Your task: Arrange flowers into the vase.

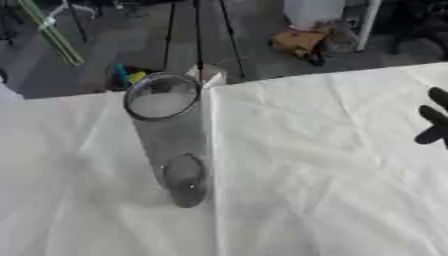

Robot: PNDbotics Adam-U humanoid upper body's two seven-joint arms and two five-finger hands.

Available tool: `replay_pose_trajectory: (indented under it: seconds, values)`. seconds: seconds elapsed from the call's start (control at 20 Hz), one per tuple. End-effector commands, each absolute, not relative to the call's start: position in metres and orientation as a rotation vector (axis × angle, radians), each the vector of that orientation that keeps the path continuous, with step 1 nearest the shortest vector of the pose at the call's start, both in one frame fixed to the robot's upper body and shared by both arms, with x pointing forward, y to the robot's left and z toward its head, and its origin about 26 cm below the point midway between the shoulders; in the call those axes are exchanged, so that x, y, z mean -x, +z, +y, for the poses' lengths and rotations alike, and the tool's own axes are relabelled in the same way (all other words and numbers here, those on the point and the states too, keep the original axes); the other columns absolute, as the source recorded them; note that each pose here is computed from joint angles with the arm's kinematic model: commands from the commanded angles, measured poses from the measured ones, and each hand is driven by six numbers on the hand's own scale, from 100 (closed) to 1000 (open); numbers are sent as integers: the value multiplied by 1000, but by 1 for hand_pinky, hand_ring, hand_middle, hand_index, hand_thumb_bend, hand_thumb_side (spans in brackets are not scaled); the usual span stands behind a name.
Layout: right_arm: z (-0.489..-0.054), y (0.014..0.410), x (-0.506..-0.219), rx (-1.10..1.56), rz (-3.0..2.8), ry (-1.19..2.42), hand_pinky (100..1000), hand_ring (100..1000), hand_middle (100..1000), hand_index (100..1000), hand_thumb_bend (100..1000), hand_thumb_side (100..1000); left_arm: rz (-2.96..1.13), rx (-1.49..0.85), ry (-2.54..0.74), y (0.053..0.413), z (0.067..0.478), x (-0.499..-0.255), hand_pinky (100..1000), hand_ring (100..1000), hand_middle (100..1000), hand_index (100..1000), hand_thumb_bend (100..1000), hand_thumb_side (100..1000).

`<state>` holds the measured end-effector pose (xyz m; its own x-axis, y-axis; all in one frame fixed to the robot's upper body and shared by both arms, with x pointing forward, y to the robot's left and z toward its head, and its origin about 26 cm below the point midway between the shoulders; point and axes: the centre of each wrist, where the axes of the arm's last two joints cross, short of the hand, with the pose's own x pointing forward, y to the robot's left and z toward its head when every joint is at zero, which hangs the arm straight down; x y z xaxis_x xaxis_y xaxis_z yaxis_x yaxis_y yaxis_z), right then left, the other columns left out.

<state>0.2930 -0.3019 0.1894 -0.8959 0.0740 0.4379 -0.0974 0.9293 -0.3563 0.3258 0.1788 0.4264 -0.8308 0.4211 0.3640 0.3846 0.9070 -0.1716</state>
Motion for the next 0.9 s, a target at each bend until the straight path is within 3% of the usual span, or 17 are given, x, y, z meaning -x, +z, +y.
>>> replay_pose_trajectory:
  seconds: [0.05, 0.9]
  values:
    - [-300, 200, -292, -41, -2661, 542, 962, 995, 553, 911, 100, 1000, -2696, 617, 87, 434, 174, -322, 100, 100, 100, 100, 100, 584]
    - [-294, 205, -295, -91, -2666, 539, 967, 998, 551, 911, 100, 1000, -2691, 677, -84, 421, 159, -332, 100, 100, 100, 100, 100, 581]
